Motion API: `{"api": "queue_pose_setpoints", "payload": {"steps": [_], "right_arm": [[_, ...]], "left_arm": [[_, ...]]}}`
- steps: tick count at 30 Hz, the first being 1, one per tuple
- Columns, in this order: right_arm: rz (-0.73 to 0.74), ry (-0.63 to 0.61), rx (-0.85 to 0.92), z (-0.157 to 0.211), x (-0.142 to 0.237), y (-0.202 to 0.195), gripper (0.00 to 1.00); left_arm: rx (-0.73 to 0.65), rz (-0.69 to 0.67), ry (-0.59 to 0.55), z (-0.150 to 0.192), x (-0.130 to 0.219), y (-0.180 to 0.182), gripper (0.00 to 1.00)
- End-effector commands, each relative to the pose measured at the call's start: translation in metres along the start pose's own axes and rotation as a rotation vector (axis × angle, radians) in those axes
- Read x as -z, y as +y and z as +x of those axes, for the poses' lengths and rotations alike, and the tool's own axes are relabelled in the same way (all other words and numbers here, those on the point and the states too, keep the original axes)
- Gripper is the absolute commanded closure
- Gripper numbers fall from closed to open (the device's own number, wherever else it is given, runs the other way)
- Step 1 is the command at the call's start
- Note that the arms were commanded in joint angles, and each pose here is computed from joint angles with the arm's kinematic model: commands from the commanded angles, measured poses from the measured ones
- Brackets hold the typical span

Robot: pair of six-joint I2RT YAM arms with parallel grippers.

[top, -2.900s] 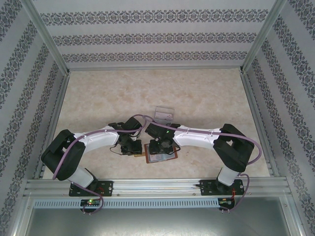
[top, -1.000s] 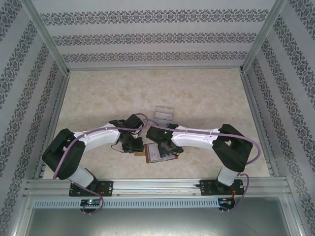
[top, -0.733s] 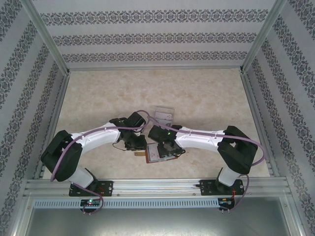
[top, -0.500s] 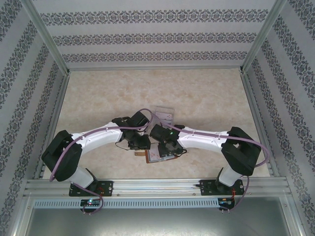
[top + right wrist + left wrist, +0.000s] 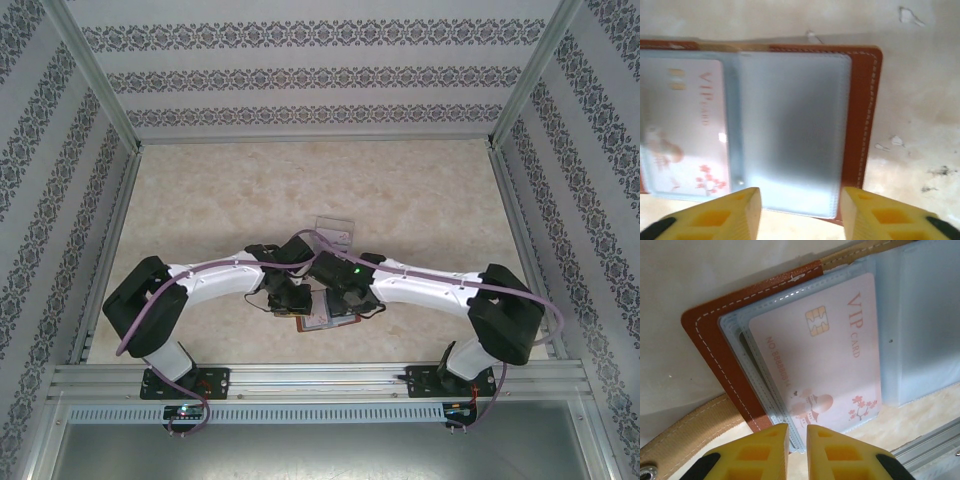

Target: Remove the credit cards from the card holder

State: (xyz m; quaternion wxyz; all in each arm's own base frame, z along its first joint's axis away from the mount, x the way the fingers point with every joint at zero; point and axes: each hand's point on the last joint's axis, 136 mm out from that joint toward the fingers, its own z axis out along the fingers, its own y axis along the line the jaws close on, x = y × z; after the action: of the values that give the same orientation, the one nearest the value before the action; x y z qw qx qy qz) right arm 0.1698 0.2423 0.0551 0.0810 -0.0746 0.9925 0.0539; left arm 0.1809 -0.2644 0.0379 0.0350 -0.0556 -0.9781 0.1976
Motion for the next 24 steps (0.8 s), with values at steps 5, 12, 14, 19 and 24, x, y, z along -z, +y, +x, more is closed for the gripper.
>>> {"api": "queue_pose_setpoints", "payload": {"steps": [5, 12, 14, 19, 24], "right_arm": [[-0.234, -0.012, -0.061, -0.008, 0.002, 0.033, 0.66], [-0.334, 0.020, -0.085, -0.009, -0.009, 0.046, 0.69], [-0.336, 0.026, -0.088, -0.009, -0.013, 0.047, 0.70], [-0.342, 0.034, -0.092, -0.011, -0.020, 0.049, 0.71], [-0.329, 0.043, -0.094, -0.010, -0.025, 0.047, 0.72]], "left_arm": [[-0.005, -0.036, -0.003, -0.003, -0.009, 0.004, 0.82], [-0.005, -0.055, 0.004, -0.001, -0.012, 0.009, 0.83], [-0.004, -0.059, 0.007, 0.000, -0.013, 0.010, 0.83], [-0.003, -0.065, 0.011, 0.002, -0.014, 0.013, 0.83], [-0.003, -0.067, 0.010, 0.002, -0.014, 0.014, 0.83]]}}
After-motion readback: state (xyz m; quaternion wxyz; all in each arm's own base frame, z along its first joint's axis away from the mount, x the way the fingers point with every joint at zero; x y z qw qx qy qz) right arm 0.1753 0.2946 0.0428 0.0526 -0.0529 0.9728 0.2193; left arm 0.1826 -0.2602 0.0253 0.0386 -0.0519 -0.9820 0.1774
